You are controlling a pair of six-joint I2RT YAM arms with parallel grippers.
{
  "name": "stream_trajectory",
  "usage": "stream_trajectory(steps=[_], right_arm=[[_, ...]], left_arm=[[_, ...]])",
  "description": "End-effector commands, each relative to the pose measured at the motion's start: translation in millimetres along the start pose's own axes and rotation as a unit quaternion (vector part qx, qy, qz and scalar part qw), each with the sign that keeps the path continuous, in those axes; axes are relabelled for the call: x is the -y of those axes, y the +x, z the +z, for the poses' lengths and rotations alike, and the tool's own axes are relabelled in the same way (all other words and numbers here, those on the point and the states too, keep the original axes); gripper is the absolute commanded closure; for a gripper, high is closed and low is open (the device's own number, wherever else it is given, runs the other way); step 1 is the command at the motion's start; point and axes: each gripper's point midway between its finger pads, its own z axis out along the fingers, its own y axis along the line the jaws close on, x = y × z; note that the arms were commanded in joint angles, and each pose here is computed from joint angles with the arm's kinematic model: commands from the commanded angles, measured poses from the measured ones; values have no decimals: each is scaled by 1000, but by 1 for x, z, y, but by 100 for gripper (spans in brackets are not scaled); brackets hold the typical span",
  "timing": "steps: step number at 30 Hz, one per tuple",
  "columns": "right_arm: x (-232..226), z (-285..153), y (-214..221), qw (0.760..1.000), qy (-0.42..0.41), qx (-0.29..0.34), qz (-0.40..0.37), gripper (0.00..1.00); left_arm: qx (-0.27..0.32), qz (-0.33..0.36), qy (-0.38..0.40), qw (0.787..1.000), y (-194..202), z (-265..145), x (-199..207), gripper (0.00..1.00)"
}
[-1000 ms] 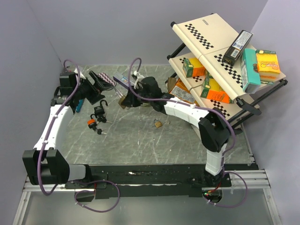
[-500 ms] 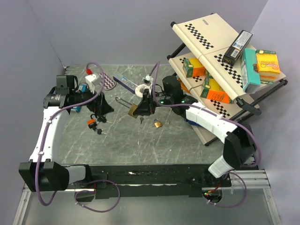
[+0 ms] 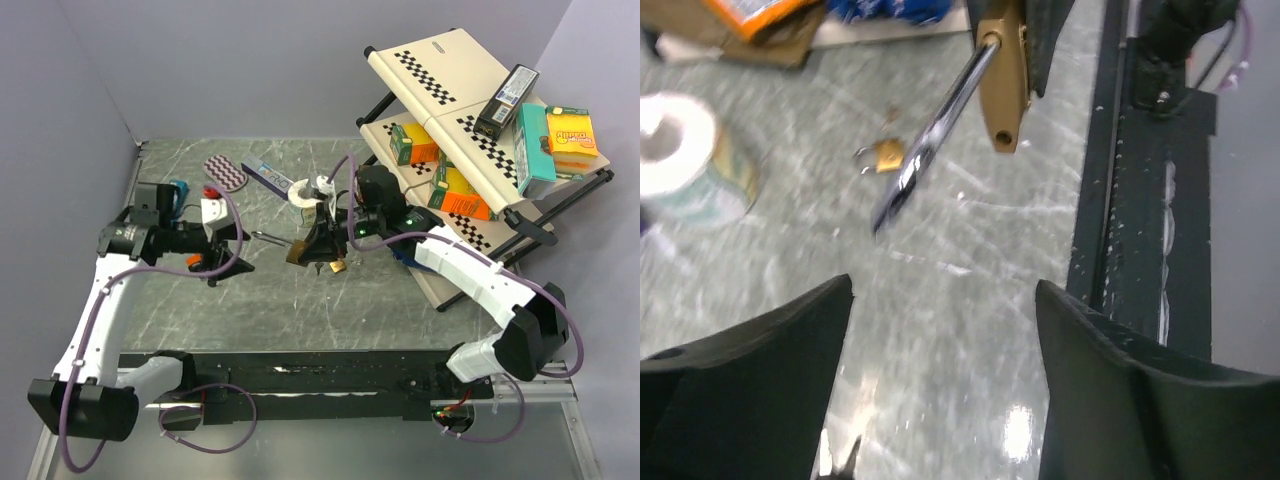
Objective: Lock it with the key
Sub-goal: Lock the lock.
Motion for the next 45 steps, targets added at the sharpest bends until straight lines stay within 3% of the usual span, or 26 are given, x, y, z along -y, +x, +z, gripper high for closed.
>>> stream_trajectory(steps=[1,6,17,20,22,23,27,32,35,37,41,43,45], right_arm=[[-40,-9,-27,993,-48,28,-107,100],[-50,-12,-29,990,-53,28,-128,100],[-53,-15,-30,987,-46,34,-148,100],[-54,-15,-31,987,-45,34,-151,100],[-50,-16,-32,986,-37,34,-158,100],[-49,-16,-32,986,-33,34,-163,100],[-34,-17,-34,983,6,29,-183,100],[-40,-17,-41,980,-4,38,-196,100],[-46,-16,-41,980,-22,39,-194,100],[-49,-17,-39,980,-28,38,-193,100],[-48,-16,-39,981,-28,40,-189,100],[-48,-16,-39,981,-28,41,-187,100],[-47,-15,-41,981,-27,44,-187,100]], left_arm=[[41,48,9,998,-23,15,8,28],[69,41,22,997,-42,23,17,41],[48,46,55,996,-34,30,33,65],[47,45,57,996,-35,31,34,81],[50,44,60,996,-38,31,37,97],[54,40,64,996,-41,31,39,99],[53,26,90,994,-42,34,51,99],[53,10,84,995,-40,41,51,99],[52,11,71,996,-38,45,47,83],[50,12,69,996,-37,45,47,80],[46,13,70,996,-35,45,47,90],[45,12,76,996,-33,45,49,99],[46,13,78,996,-33,45,50,99]])
